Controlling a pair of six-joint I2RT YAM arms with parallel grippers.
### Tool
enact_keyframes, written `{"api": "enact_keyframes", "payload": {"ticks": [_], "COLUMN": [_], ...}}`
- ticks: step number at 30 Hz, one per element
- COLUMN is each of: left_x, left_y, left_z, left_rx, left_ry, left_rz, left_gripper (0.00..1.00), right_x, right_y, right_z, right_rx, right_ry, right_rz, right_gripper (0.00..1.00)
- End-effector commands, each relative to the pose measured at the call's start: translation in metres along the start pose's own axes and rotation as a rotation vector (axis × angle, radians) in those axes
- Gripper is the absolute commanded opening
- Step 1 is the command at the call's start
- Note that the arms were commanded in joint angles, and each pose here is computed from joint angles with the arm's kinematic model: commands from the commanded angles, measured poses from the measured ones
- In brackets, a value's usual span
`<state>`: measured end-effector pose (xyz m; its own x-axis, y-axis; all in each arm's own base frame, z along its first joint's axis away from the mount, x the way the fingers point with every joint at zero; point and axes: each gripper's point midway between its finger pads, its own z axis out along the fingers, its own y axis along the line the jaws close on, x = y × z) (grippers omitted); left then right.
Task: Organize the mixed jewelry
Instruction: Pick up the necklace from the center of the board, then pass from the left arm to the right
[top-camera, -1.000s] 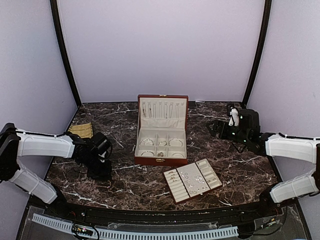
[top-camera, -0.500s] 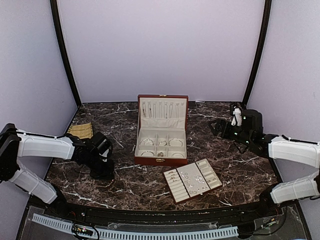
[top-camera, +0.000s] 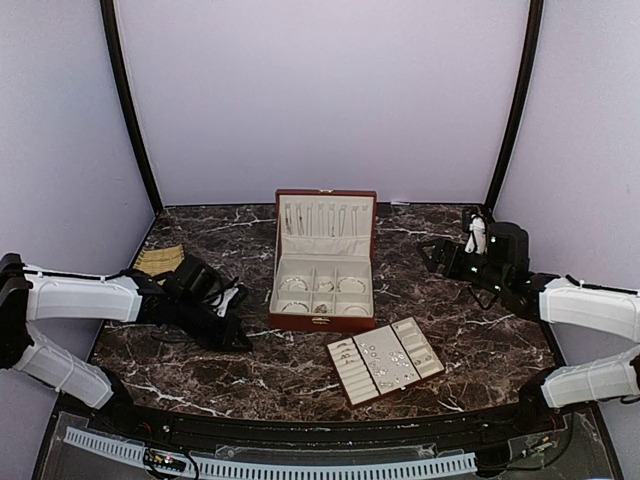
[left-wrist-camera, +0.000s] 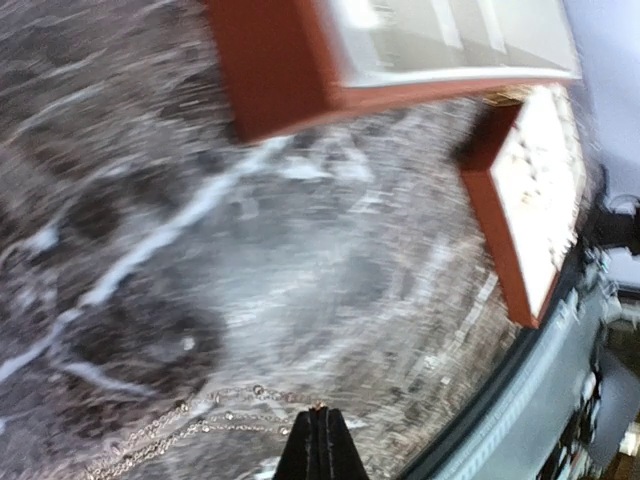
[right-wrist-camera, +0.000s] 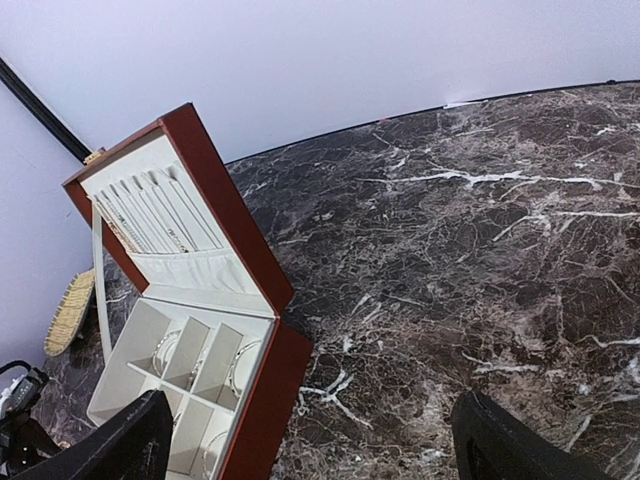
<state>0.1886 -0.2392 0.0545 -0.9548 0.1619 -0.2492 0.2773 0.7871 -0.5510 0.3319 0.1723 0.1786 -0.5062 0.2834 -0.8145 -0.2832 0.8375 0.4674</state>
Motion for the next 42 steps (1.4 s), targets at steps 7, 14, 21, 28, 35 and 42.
{"api": "enact_keyframes", "payload": {"ticks": [7, 14, 21, 28, 35, 42], "left_x": [-0.017, -0.030, -0.044, -0.052, -0.056, -0.058], "left_y": [-0.085, -0.123, -0.137, -0.150, -0.163, -0.171], "left_z": [-0.015, -0.023, -0.029, -0.036, -0.039, -0.046], "left_rx": [0.354, 0.454, 0.483, 0.521, 0.562, 0.588], "left_ry": [0.036, 0.032, -0.006, -0.019, 0.030, 0.041], "left_rz": [0.317, 0.407, 0.414, 0.421, 0.457, 0.487], "left_gripper": [0.00, 0.00, 0.00, 0.00, 0.00, 0.00], "right_x": [-0.009, -0.004, 0.007, 0.018, 0.048, 0.085], "right_y": [0.029, 0.045, 0.059, 0.097, 0.150, 0.195], "right_z": [-0.014, -0.017, -0.019, -0.026, -0.034, -0.031], "right_rx": [-0.142, -0.201, -0.230, -0.347, -0.531, -0.621], "right_ry": [-0.061, -0.056, -0.038, -0.048, -0.060, -0.047], "right_rz": [-0.002, -0.032, -0.084, -0.169, -0.242, -0.294], "right_gripper": [0.98, 0.98, 0.98, 0.98, 0.96, 0.87]}}
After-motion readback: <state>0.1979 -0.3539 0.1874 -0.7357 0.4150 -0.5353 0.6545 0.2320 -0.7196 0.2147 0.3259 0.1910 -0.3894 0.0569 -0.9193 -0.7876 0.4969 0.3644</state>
